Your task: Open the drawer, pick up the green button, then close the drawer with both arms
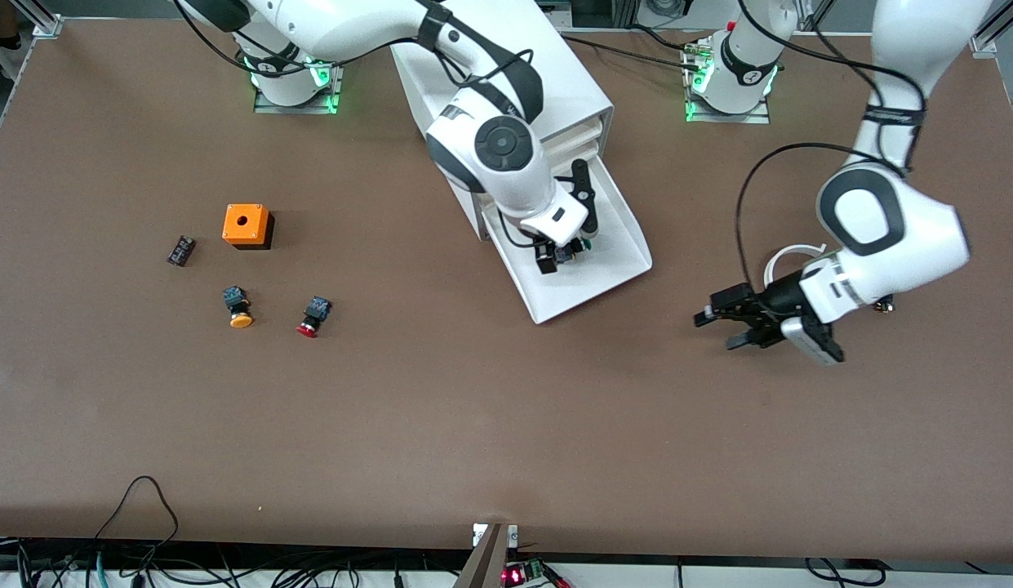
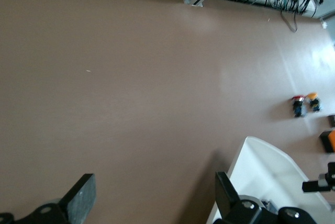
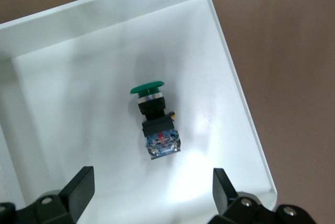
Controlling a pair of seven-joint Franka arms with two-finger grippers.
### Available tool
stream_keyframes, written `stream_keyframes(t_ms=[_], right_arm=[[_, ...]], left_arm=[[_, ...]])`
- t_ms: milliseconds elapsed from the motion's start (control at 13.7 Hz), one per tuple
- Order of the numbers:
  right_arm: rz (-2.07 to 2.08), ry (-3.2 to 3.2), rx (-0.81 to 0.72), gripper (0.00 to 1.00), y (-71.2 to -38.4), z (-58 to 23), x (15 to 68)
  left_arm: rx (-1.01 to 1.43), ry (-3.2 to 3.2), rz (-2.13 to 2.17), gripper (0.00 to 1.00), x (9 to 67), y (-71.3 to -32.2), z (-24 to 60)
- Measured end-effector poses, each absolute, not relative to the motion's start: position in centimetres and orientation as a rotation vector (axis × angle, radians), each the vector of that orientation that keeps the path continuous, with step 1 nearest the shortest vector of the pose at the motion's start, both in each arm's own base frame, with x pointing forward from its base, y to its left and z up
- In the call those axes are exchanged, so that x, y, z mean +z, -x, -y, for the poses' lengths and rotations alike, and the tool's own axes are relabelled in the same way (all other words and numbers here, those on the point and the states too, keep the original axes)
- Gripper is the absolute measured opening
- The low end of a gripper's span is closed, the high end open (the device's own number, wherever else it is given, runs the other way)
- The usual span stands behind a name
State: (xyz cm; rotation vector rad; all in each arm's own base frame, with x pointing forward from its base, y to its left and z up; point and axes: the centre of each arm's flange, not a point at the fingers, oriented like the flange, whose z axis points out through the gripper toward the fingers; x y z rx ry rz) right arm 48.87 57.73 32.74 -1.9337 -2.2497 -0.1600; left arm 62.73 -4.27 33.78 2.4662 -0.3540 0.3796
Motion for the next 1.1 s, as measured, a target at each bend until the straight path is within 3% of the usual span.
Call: stream_keyframes(t_ms=[584, 877, 1096], right_arm=[[2.271, 1.901, -0.147, 1.0, -48.9, -58.7, 29.2], [2.266, 1.901, -0.185, 1.0, -49.1, -59.4, 27.1], [2.287, 1.903, -0.182, 1.0, -48.9, -60.1, 26.1]], left_arm=[[0.242, -2.804, 0.924, 1.0, 49.5, -62.5, -1.1], [0.097, -2.985, 0.782, 1.0, 55.3, -61.8, -1.2], [0.019, -3.072, 0.486, 1.0, 56.6, -61.3, -0.8]])
